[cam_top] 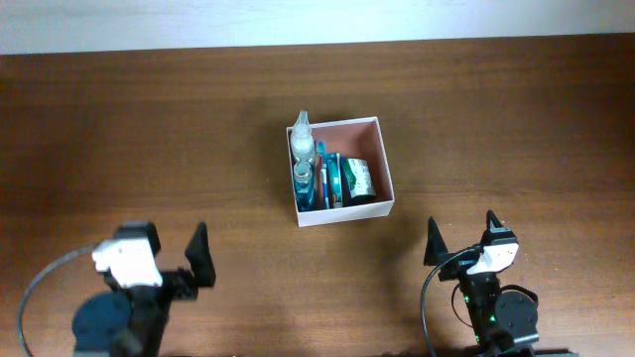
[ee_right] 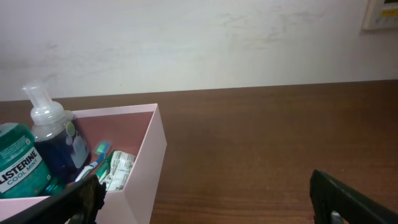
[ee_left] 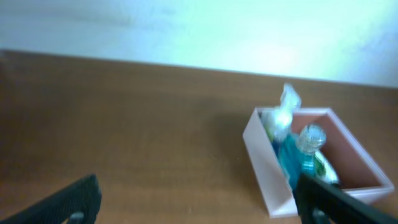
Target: Pack container
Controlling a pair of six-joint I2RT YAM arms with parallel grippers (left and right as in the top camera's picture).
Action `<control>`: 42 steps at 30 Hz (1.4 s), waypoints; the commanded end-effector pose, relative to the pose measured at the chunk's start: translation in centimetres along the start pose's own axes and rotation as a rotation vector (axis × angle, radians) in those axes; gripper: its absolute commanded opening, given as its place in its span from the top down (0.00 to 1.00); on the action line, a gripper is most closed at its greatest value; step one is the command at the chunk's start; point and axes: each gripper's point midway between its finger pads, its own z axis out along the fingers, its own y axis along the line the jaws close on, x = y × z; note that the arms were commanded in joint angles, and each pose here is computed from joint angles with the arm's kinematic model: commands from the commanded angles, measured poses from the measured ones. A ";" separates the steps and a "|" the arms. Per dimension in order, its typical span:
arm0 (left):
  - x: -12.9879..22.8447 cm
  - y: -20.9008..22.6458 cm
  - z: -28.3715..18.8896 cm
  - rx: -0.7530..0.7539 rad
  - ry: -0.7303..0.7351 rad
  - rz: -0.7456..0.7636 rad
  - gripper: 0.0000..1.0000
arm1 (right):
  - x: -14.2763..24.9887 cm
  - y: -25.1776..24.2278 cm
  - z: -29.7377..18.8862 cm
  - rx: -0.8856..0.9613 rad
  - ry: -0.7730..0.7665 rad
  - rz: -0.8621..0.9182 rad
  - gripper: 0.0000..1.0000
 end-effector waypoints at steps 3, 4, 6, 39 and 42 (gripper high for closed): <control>2.5 0.5 -0.4 -0.009 0.001 -0.002 0.01 | 0.3 -0.3 0.0 0.014 0.006 0.000 0.02; 2.9 0.6 -0.3 -0.009 0.003 -0.002 0.01 | 0.3 -0.3 0.0 0.014 0.006 0.000 0.02; 4.0 0.7 0.0 -0.011 0.014 -0.002 0.01 | 0.3 -0.3 0.0 0.014 0.006 0.000 0.02; 6.3 1.6 6.0 0.009 -0.328 0.071 0.00 | 0.3 -0.3 0.0 0.014 0.006 0.000 0.02; 7.5 2.0 6.6 -0.001 -0.300 0.072 0.01 | 0.3 -0.3 0.0 0.014 0.006 0.000 0.02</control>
